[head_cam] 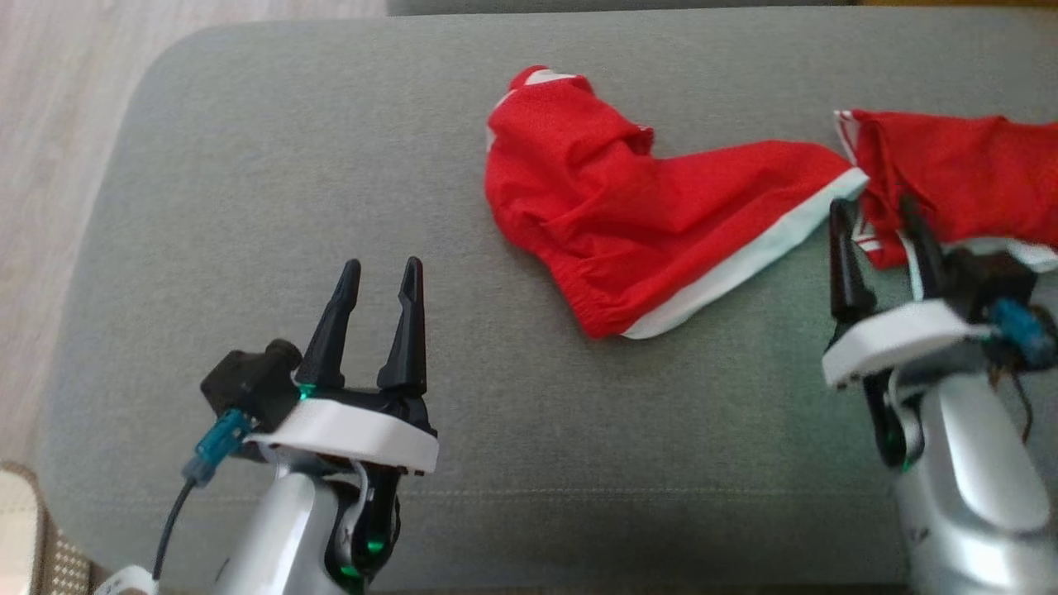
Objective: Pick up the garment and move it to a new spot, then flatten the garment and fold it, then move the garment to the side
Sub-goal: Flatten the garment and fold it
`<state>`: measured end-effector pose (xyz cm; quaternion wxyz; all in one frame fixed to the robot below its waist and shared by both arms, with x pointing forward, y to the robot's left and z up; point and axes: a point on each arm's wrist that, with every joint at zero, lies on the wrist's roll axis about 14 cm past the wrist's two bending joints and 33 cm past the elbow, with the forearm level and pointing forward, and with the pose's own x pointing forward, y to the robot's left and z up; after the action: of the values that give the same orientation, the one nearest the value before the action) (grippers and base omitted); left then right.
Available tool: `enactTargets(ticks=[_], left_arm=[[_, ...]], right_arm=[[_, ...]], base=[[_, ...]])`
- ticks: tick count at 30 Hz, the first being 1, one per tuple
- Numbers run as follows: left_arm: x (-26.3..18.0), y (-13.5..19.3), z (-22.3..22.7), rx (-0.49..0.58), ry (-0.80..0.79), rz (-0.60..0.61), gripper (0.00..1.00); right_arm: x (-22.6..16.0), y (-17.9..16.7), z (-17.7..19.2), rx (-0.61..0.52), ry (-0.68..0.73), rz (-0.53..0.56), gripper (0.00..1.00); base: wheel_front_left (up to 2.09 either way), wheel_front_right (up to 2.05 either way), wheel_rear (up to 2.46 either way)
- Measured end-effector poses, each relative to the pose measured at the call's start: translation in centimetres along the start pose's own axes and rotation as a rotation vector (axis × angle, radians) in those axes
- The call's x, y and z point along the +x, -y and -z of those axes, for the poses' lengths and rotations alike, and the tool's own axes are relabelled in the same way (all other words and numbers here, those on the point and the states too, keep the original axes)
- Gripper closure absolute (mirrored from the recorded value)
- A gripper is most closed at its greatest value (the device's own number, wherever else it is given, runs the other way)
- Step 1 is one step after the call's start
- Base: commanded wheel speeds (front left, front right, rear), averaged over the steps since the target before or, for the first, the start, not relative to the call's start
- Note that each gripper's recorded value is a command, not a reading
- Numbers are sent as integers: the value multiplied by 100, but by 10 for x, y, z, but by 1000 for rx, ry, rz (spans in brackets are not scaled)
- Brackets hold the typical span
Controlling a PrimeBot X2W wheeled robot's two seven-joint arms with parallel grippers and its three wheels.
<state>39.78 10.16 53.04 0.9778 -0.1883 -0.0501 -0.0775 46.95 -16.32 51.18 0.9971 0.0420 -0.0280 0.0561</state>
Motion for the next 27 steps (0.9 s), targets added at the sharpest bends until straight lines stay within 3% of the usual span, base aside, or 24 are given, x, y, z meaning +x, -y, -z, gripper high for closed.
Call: enactTargets(ticks=[4,15,20,27], left_arm=[[4,4,18,-63,-54,5,0],[37,33,86,-164,-270,71,0],[57,43,119,-122,-372,101,0],[68,30,162,-48,-505,42,0]], right_arm=[[-20,8,6,49,-3,37,0],[-30,31,-15,39,52,88,0],[-33,40,-11,34,44,110,0],[-39,53,0,25,12,148,0]], base=[[0,0,0],[0,0,0],[0,0,0],[0,0,0]])
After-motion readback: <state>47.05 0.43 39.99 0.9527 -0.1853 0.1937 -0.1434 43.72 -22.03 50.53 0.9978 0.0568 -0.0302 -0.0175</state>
